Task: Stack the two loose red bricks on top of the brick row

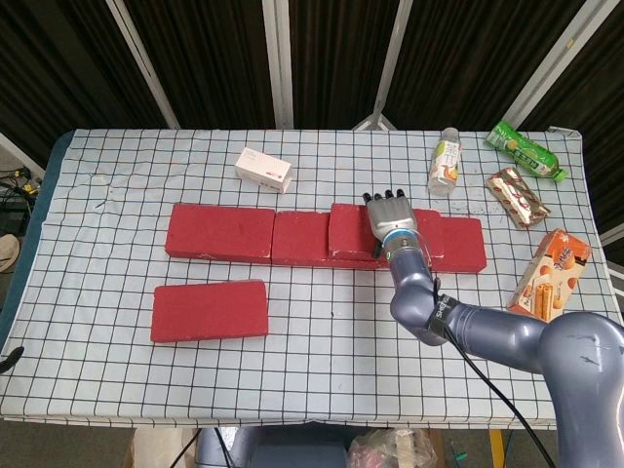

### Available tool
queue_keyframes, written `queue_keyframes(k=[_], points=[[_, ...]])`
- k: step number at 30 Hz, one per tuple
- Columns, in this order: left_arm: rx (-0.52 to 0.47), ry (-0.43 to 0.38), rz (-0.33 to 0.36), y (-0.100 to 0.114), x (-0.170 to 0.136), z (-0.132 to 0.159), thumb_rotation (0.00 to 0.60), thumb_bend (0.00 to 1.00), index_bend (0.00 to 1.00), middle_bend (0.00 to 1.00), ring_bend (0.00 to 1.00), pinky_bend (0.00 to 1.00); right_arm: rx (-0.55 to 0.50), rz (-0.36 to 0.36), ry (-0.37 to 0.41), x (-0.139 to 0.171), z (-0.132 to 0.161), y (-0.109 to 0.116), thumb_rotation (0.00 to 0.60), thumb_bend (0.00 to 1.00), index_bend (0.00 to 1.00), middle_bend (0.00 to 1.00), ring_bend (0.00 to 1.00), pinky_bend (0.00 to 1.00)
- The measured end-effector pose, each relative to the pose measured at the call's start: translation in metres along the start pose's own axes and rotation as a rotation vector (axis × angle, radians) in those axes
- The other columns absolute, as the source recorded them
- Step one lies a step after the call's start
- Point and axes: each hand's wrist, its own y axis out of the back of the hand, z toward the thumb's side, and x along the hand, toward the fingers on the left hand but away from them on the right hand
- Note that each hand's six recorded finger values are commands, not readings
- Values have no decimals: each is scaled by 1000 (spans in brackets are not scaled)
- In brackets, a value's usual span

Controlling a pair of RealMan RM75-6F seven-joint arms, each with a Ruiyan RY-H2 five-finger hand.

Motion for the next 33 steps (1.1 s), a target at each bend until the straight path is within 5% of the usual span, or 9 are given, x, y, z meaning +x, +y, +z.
queue_keyframes(k=[13,19,25,33], points=[[-9,-8,6,2,2,-1,600,0,47,32,32,225,-8,-20,10,27,-10,19,600,153,3,6,0,0],[-25,-85,48,5,4,8,600,0,47,33,32,228,-28,-114,7,48,-40,24,600,153,3,6,0,0],[-47,-145,22,-2,4,18,600,0,47,36,31,232,-123,-273,-15,88,-108,11,600,154,3,6,0,0],[-91,-282,-56,-9,11,47,600,0,3,7,21,223,-258,-445,-109,172,-218,-49,600,153,2,6,0,0]])
